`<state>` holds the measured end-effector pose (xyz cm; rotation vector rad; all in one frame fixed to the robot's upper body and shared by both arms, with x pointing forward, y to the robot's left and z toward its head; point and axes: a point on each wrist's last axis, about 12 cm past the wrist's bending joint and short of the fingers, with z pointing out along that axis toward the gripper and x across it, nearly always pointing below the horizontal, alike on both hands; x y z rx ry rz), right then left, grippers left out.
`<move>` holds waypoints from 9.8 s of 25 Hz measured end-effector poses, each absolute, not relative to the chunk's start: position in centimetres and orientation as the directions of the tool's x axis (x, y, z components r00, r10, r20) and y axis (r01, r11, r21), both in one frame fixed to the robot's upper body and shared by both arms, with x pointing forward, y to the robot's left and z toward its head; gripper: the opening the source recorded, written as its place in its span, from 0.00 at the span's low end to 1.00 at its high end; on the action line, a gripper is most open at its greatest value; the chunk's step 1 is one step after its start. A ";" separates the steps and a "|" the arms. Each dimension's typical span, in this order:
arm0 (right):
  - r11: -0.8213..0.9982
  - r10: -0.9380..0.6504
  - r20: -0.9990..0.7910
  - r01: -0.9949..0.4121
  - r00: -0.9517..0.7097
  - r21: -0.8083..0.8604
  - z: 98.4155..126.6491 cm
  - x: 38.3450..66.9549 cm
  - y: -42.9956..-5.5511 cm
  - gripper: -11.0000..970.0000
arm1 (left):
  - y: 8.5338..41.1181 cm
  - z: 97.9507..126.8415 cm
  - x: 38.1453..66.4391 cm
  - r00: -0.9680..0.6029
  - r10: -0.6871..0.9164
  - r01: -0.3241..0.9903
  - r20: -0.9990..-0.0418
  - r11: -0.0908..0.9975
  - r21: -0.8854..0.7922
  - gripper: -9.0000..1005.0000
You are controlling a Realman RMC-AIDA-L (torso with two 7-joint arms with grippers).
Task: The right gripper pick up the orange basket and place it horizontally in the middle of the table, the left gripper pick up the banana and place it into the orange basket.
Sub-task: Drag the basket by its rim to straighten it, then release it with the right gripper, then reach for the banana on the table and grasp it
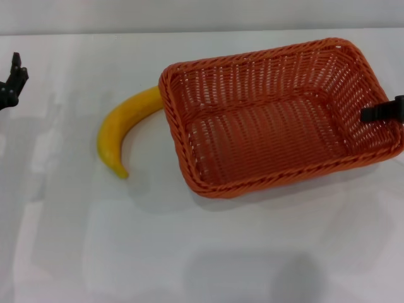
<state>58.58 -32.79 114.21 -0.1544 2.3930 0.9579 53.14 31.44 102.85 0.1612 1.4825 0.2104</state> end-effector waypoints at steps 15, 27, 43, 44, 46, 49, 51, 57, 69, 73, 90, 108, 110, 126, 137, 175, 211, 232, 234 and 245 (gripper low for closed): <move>0.716 0.051 -0.531 -0.340 -0.846 0.610 113.8 58.5 -31.3 0.26 | 31.7 102.9 53.2 0.074 0.235 -0.053 -0.969 0.971 0.232 0.86; 0.728 0.074 -0.541 -0.326 -0.838 0.604 113.7 58.6 -31.7 0.27 | 31.7 102.8 53.2 0.068 0.235 -0.052 -0.970 0.971 0.232 0.86; 0.742 0.094 -0.545 -0.306 -0.833 0.596 113.4 58.4 -32.3 0.29 | 31.7 102.8 53.2 0.066 0.235 -0.052 -0.970 0.971 0.232 0.86; 0.742 0.093 -0.544 -0.306 -0.834 0.597 113.4 58.4 -32.3 0.29 | 31.7 102.8 53.2 0.066 0.235 -0.052 -0.970 0.971 0.232 0.86; 0.739 0.093 -0.544 -0.308 -0.834 0.599 113.4 58.4 -32.3 0.29 | 31.7 102.8 53.2 0.066 0.235 -0.052 -0.970 0.971 0.232 0.86; 0.733 0.099 -0.550 -0.313 -0.830 0.604 113.6 58.4 -32.2 0.29 | 31.7 102.8 53.2 0.066 0.235 -0.052 -0.970 0.971 0.232 0.86; 0.730 0.100 -0.552 -0.316 -0.828 0.606 113.7 58.4 -32.2 0.30 | 31.7 102.8 53.2 0.066 0.235 -0.052 -0.970 0.971 0.232 0.86; 0.717 0.088 -0.560 -0.338 -0.824 0.610 114.0 58.5 -32.0 0.30 | 31.7 102.8 53.2 0.066 0.235 -0.052 -0.970 0.971 0.232 0.86; 0.684 0.077 -0.591 -0.388 -0.803 0.618 114.5 58.5 -31.6 0.31 | 31.6 102.9 53.3 0.067 0.236 -0.050 -0.969 0.971 0.233 0.86; 0.672 0.071 -0.602 -0.408 -0.795 0.618 114.6 58.5 -31.4 0.32 | 31.6 102.9 53.4 0.067 0.236 -0.049 -0.970 0.971 0.233 0.86; 0.681 0.121 -0.590 -0.366 -0.798 0.634 114.2 58.6 -31.8 0.33 | 31.6 102.9 53.4 0.067 0.236 -0.049 -0.970 0.971 0.233 0.86; 0.664 0.072 -0.760 -0.538 -0.646 0.520 115.4 58.9 -32.0 0.48 | 31.7 102.8 53.2 0.063 0.236 -0.051 -0.970 0.971 0.233 0.86; 0.651 0.061 -0.814 -0.595 -0.577 0.471 115.9 58.9 -32.0 0.57 | 31.7 102.7 53.2 0.061 0.236 -0.053 -0.970 0.971 0.233 0.86; 0.641 0.210 -0.887 -0.743 0.412 -0.193 117.1 52.6 -34.1 0.88 | 31.1 103.3 53.3 0.119 0.063 -0.027 -0.991 0.998 0.060 0.86; 0.839 0.204 -0.707 -0.493 0.678 -0.231 114.2 48.8 -35.4 0.88 | 30.6 105.8 52.3 0.261 -0.386 0.189 -0.885 0.919 -0.345 0.86; 0.932 0.167 -0.887 -0.363 0.430 -0.001 110.8 49.4 -38.8 0.88 | 23.1 120.3 65.0 -0.617 0.344 0.782 -0.708 0.365 -0.505 0.86; 0.956 0.163 -0.929 -0.286 0.332 0.065 109.4 51.1 -38.5 0.88 | 24.5 117.7 63.1 -0.745 0.337 0.471 -0.576 0.877 -0.095 0.84; 0.956 0.172 -0.933 -0.282 0.317 0.081 109.0 50.8 -38.5 0.88 | 24.0 114.3 62.7 -0.775 0.264 0.429 -0.574 0.886 -0.173 0.82; 0.956 0.172 -0.933 -0.281 0.316 0.082 109.0 50.8 -38.5 0.88 | 23.8 114.2 62.6 -0.782 0.267 0.428 -0.563 0.887 -0.174 0.82; 0.956 0.173 -0.933 -0.280 0.315 0.082 109.0 50.9 -38.5 0.88 | 24.3 113.6 62.1 -0.805 0.266 0.413 -0.531 0.893 -0.179 0.81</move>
